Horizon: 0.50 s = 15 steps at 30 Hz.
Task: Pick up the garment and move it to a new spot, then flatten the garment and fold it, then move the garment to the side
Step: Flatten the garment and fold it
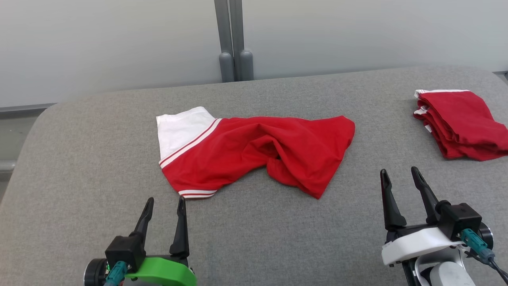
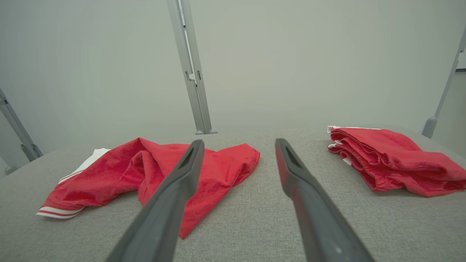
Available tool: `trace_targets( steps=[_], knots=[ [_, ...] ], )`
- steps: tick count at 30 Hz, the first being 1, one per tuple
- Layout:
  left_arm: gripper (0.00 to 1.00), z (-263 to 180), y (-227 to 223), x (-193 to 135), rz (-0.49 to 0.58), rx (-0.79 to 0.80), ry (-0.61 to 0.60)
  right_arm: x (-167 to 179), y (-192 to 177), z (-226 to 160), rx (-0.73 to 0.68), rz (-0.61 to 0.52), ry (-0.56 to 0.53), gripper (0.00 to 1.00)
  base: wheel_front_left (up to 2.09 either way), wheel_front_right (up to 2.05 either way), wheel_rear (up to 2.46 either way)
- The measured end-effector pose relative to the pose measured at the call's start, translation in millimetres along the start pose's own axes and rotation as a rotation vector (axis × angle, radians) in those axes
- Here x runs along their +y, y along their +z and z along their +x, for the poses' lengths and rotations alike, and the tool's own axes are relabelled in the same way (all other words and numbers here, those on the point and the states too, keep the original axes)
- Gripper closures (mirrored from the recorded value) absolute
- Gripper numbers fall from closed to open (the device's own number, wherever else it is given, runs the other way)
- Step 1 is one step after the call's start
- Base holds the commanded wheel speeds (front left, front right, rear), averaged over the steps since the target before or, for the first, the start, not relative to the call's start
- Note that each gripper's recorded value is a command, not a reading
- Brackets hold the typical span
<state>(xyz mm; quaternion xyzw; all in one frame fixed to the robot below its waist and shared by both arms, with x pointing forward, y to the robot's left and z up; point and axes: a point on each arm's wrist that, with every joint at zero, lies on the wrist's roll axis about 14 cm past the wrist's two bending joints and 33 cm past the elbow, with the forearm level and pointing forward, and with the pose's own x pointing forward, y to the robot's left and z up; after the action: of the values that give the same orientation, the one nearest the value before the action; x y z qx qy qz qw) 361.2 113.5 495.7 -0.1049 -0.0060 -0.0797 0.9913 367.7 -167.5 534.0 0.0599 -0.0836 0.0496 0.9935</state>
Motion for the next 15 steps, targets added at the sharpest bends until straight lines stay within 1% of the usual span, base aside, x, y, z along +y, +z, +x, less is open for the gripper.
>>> trace_targets(
  steps=[15],
  knots=[
    [0.00,-4.6,-1.7,4.0,-0.007,-0.004,0.016,5.5,-1.1,0.0,0.004,0.001,0.016,0.00,0.00,0.00,0.00]
  ],
)
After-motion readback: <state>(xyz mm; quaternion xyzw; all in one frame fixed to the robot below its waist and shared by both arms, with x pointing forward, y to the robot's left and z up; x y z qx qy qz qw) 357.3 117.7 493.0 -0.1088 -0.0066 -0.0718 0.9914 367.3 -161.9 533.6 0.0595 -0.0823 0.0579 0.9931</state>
